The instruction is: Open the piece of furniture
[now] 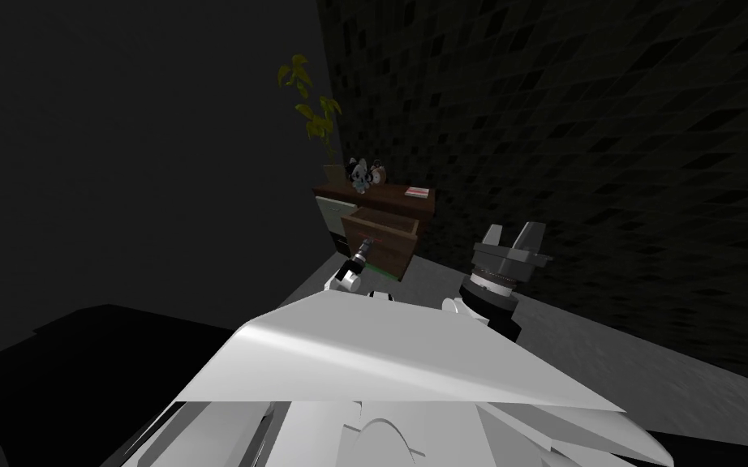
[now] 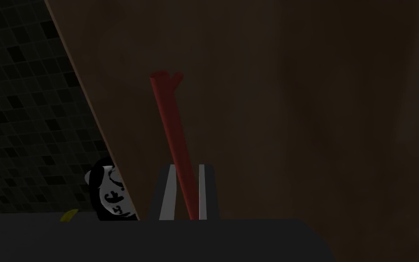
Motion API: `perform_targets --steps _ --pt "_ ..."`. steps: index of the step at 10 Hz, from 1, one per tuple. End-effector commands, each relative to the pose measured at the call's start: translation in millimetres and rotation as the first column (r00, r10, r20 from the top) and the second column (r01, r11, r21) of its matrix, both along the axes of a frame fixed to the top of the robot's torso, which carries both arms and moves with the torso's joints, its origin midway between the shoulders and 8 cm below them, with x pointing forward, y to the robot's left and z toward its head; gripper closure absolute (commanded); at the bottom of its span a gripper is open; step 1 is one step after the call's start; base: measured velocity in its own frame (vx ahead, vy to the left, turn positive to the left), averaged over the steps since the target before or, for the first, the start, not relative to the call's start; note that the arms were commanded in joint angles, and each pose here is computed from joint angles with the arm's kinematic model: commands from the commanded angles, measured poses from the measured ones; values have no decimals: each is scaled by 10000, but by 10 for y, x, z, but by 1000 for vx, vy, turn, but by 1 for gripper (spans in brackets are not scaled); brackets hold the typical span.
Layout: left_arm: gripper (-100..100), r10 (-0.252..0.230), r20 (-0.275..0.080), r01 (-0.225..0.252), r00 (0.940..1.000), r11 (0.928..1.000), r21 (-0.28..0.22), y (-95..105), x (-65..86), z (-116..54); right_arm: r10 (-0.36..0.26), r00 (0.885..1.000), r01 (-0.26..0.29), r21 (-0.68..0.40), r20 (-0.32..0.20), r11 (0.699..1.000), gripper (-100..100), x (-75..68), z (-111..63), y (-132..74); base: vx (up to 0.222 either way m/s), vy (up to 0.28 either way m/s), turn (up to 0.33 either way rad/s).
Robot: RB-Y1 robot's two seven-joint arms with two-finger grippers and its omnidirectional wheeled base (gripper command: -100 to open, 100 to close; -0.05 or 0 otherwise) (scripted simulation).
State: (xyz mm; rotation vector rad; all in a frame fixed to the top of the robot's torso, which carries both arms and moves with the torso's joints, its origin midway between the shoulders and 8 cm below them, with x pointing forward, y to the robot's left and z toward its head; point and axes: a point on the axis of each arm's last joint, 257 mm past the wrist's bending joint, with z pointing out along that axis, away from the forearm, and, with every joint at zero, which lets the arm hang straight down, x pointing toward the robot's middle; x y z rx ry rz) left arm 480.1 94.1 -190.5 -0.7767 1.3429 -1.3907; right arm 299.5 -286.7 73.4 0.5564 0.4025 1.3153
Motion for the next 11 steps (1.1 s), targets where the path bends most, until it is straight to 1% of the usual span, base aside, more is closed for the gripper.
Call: perform_targets --steps 1,8,9,10,11 --pt "-100 -141 -10 141 9999 9999 -25 -25 23 162 -1 10000 1 0 0 10000 0 0 0 0 3 -20 82" --pt "-100 -560 0 560 9984 9984 -27 -102 27 547 -1 10000 1 0 0 10000 0 -1 0 0 5 -18 57" --pt "-100 -521 -106 520 9986 9986 -16 -93 27 476 -1 10000 1 0 0 10000 0 -1 0 0 3 -8 12" --pt "0 -534 -146 534 9985 9986 1 -95 29 470 0 10000 0 0 0 10000 0 0 0 0 0 0 0" --pt "0 -530 -167 530 9985 9986 7 -93 28 459 0 10000 0 0 0 10000 0 0 0 0 0 0 0"
